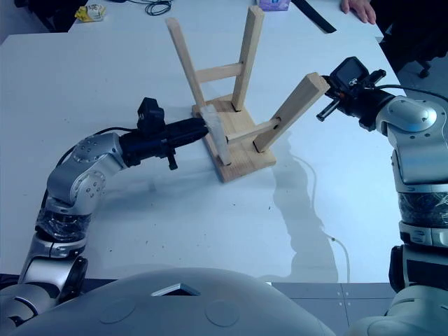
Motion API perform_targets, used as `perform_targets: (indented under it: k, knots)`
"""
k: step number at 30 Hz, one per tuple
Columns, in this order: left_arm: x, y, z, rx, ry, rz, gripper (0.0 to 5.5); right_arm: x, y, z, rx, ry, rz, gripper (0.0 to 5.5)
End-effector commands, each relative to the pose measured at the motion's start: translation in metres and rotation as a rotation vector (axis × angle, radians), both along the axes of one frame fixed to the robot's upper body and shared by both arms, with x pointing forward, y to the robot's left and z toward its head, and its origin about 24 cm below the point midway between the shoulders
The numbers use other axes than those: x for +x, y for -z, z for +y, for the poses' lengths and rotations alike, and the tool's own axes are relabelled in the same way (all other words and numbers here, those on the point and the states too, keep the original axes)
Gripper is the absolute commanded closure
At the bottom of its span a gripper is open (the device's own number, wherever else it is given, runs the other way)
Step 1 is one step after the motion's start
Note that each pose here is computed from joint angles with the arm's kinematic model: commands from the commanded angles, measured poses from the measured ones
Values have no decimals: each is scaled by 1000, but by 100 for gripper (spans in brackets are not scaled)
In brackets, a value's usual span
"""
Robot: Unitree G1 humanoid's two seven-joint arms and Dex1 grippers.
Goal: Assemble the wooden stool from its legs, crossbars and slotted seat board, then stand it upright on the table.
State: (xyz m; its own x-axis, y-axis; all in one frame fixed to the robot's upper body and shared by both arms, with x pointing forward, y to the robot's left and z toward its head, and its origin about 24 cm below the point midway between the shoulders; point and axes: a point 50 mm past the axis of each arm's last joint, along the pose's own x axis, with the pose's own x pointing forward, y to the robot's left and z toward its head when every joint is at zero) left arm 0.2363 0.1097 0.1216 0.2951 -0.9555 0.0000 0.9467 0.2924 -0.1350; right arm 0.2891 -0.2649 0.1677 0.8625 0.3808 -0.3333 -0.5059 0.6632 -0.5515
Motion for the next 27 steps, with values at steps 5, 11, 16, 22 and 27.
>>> perform_targets:
  k: [5,11,16,22,27]
  knots:
    - [-34,-21,-47,-178,111,37,466,3,15,2,-55,28,23,550]
    - [-19,-46,11,-185,-178,-65,466,7,13,-27,-151,128,21,550]
    - [-20,-54,73,-124,-435,-137,466,-3,16,-31,-147,135,19,550]
    - [-17,-34,107,-43,-585,-114,466,-12,16,-17,-121,73,48,550]
    - [18,-5,174,106,-945,-85,466,-42,23,15,-122,-245,214,550]
